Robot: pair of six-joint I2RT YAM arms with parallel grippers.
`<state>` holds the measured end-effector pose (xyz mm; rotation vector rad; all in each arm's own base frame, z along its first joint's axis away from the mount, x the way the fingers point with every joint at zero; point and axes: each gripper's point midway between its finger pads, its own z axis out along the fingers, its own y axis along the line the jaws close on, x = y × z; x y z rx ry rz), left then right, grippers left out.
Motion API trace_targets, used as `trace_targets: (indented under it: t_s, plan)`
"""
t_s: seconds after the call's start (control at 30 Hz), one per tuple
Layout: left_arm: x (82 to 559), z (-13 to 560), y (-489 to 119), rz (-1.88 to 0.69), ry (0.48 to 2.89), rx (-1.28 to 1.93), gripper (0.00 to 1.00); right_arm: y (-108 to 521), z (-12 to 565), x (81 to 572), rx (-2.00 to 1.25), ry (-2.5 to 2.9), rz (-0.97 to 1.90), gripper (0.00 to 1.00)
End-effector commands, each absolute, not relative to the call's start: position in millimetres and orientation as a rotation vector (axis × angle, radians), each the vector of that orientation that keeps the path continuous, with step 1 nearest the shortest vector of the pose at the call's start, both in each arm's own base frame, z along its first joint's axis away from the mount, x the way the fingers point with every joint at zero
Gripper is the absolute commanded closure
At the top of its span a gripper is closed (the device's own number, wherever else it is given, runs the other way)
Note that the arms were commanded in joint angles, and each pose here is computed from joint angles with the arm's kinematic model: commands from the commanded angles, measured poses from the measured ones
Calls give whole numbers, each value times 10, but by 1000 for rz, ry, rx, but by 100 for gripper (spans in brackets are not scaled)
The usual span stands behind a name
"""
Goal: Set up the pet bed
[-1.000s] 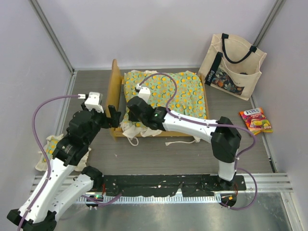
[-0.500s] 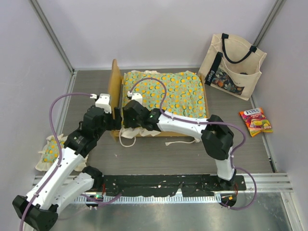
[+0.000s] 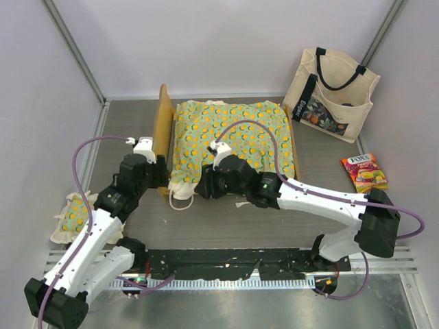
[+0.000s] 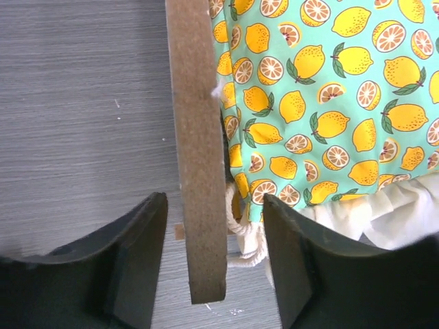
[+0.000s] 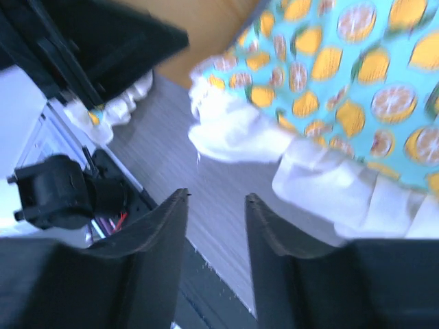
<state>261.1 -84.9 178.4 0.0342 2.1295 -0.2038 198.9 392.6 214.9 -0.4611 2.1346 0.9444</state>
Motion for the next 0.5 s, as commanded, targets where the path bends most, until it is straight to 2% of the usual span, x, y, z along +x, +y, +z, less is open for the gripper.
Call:
trace_targets:
  t_s: [0.0, 0.03, 0.07, 0.1, 0.13, 0.17, 0.3, 0.43, 0.47]
  plan:
    - [2666, 1881, -924, -261, 2077, 35, 47, 3872, 1704, 1733, -507, 2239, 970, 64]
    - [2669, 1886, -940, -269, 2076, 40, 63, 3906, 1663, 1673, -521, 2252, 1006, 69]
    - [2676, 1858, -975, -284, 2089, 50, 72, 3919, 1600, 1653, -514, 2268, 1011, 78]
    - [2690, 1871, -988, -292, 2089, 52, 80, 3920, 1471, 1654, -502, 2298, 992, 82]
    - [2698, 1870, -1009, -301, 2091, 58, 92, 3936, 1411, 1670, -490, 2311, 982, 85]
    - [2717, 1854, -1028, -305, 2100, 62, 98, 3932, 1359, 1744, -457, 2310, 943, 90]
    - [2810, 1840, -1037, -289, 2115, 55, 100, 4009, 1015, 2024, -436, 2299, 796, 99]
    - [2904, 1839, -1009, -256, 2136, 42, 100, 3986, 634, 2434, -399, 2320, 614, 99]
    - [2930, 1851, -982, -245, 2135, 30, 100, 4095, 745, 2570, -383, 2279, 649, 99]
